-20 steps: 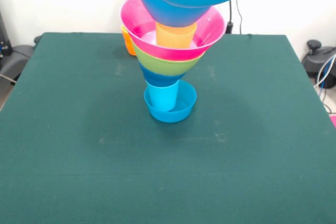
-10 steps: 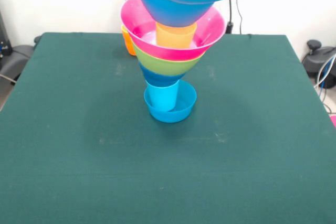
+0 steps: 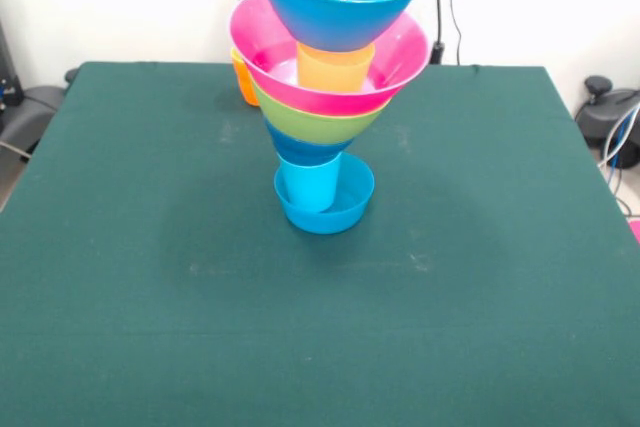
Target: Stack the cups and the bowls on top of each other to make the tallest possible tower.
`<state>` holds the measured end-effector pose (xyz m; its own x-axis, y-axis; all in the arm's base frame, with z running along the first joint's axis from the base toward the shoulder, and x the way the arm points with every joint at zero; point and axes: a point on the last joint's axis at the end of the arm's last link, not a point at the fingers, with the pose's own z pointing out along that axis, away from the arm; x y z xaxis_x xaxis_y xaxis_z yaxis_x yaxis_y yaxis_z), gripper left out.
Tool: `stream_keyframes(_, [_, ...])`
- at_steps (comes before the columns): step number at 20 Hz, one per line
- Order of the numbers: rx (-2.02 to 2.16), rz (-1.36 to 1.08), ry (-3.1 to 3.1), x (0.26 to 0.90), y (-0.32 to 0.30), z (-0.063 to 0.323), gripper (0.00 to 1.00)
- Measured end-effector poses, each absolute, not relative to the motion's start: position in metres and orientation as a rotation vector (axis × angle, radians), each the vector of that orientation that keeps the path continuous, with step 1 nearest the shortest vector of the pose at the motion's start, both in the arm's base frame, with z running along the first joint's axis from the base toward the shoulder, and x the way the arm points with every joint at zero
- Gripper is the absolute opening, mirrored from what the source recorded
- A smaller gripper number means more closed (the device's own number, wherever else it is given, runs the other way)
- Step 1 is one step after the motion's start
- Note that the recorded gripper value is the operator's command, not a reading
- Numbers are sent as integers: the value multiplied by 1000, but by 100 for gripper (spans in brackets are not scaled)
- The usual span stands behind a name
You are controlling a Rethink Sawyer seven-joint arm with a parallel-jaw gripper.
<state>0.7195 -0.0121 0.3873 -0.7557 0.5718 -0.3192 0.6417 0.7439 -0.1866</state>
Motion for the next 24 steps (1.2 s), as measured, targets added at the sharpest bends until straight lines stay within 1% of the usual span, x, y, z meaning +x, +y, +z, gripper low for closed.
stream_keyframes(24, [966, -408, 2742, 688, -1, 375, 0])
